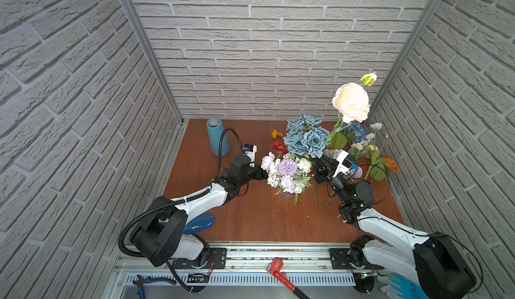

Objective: Arrange flowers in a vase
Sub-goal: Place the flower in the vase.

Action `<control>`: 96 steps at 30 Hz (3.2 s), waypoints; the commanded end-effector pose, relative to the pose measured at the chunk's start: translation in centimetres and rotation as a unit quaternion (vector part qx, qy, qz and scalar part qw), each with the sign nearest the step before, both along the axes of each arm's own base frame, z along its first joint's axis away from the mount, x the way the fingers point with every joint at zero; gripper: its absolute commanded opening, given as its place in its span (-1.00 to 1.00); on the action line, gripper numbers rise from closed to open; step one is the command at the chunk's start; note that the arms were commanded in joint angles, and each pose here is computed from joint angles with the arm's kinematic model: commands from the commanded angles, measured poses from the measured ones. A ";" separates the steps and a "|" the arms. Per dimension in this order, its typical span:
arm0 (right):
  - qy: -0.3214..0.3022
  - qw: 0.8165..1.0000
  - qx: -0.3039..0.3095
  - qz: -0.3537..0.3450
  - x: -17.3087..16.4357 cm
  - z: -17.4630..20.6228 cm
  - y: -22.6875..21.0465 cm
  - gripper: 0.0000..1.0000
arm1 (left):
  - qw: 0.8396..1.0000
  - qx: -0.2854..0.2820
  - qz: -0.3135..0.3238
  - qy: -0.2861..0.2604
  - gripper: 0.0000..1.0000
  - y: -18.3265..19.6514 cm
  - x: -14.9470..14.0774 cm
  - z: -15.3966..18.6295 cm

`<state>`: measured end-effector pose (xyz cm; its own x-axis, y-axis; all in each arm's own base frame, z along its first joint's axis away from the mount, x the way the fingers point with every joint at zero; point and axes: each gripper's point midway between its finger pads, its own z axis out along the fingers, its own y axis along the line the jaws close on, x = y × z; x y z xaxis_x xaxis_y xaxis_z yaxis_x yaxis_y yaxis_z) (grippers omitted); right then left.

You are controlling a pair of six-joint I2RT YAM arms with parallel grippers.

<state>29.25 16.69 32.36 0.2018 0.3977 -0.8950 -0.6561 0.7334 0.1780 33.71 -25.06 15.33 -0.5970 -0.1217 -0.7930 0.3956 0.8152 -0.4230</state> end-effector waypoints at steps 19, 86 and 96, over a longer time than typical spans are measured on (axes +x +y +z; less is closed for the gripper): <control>-0.059 0.998 0.000 0.015 0.0 2.4 1.7 -0.87 | 0.999 0.030 -0.013 0.000 0.96 0.4 -0.7 -1.5; 0.162 0.969 -0.187 -0.017 -2.1 -4.1 0.6 -0.24 | 0.999 0.027 -0.009 -0.022 0.96 0.5 -0.4 0.2; 0.140 0.974 -0.175 -0.037 -2.1 -2.4 -0.2 -0.18 | 0.999 0.023 -0.009 -0.028 0.97 0.6 -0.6 0.7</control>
